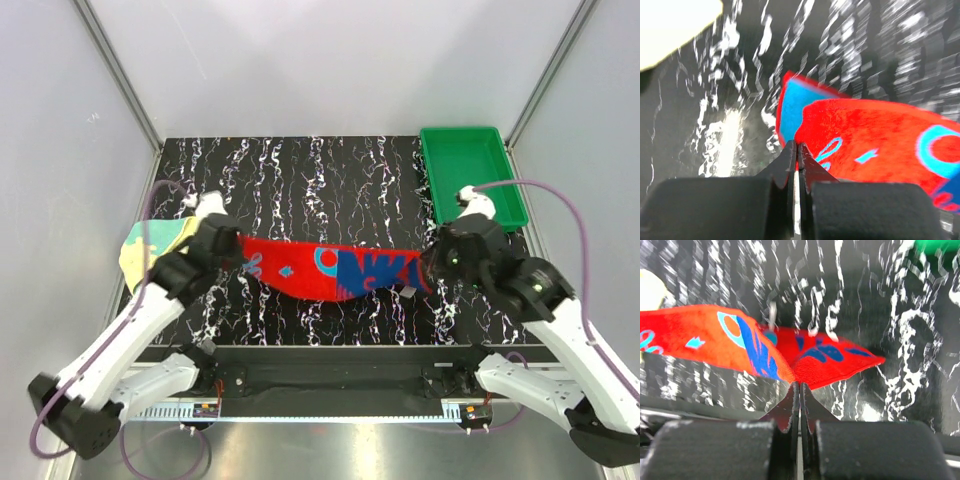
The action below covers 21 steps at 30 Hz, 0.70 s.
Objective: Roll the towels
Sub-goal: Flatten the towel
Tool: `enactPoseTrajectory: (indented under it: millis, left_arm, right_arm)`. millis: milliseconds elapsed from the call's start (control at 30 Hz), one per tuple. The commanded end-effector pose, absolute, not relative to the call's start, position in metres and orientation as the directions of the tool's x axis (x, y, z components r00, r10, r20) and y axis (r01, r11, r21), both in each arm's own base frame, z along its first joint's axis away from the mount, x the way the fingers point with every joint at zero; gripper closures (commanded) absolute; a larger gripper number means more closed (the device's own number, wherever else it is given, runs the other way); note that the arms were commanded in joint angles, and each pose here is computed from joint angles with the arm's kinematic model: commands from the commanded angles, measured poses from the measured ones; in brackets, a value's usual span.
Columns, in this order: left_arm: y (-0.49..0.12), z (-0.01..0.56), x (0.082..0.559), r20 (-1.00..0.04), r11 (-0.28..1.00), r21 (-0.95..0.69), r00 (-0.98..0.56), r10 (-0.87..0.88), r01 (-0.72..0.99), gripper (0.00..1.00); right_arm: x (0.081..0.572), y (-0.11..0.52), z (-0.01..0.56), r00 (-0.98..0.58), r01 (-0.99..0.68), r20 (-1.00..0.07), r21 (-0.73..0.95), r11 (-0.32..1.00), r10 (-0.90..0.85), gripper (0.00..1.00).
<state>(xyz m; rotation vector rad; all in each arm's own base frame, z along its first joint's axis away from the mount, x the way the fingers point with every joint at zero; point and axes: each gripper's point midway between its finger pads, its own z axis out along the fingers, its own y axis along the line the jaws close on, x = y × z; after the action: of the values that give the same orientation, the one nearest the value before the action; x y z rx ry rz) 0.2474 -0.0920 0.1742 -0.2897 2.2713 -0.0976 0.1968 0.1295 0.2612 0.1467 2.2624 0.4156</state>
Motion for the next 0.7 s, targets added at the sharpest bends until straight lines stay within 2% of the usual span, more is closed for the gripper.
enactPoseTrajectory:
  millis: [0, 133, 267, 400, 533, 667]
  left_arm:
    - [-0.085, 0.267, 0.237, -0.827, 0.956, -0.275, -0.482, -0.288, -0.099, 1.0]
    - [-0.075, 0.323, 0.22, -0.857, 0.946, -0.318, -0.408, -0.314, -0.06, 1.0]
    - [-0.075, 0.333, 0.219, -0.859, 0.946, -0.32, -0.405, -0.312, -0.049, 1.0]
    - [-0.086, 0.309, 0.239, -0.846, 0.961, -0.266, -0.462, -0.267, -0.068, 1.0]
    - [-0.097, 0.26, 0.278, -0.803, 0.977, -0.152, -0.558, -0.21, -0.148, 1.0]
    - [-0.108, 0.215, 0.319, -0.743, 0.968, -0.168, -0.622, -0.249, -0.187, 1.0]
  right_arm:
    - [0.192, 0.105, 0.313, -0.535, -0.03, -0.793, 0.364, 0.931, 0.293, 1.0]
    - [0.181, 0.088, 0.336, -0.459, -0.031, -0.817, 0.406, 0.913, 0.348, 1.0]
    - [0.188, 0.089, 0.33, -0.456, -0.014, -0.823, 0.388, 0.922, 0.34, 1.0]
    - [0.22, 0.103, 0.304, -0.515, 0.068, -0.811, 0.285, 0.956, 0.278, 1.0]
    - [0.261, 0.111, 0.278, -0.541, 0.141, -0.804, 0.202, 0.969, 0.246, 1.0]
    - [0.313, 0.117, 0.231, -0.621, 0.162, -0.709, 0.301, 0.94, 0.335, 1.0]
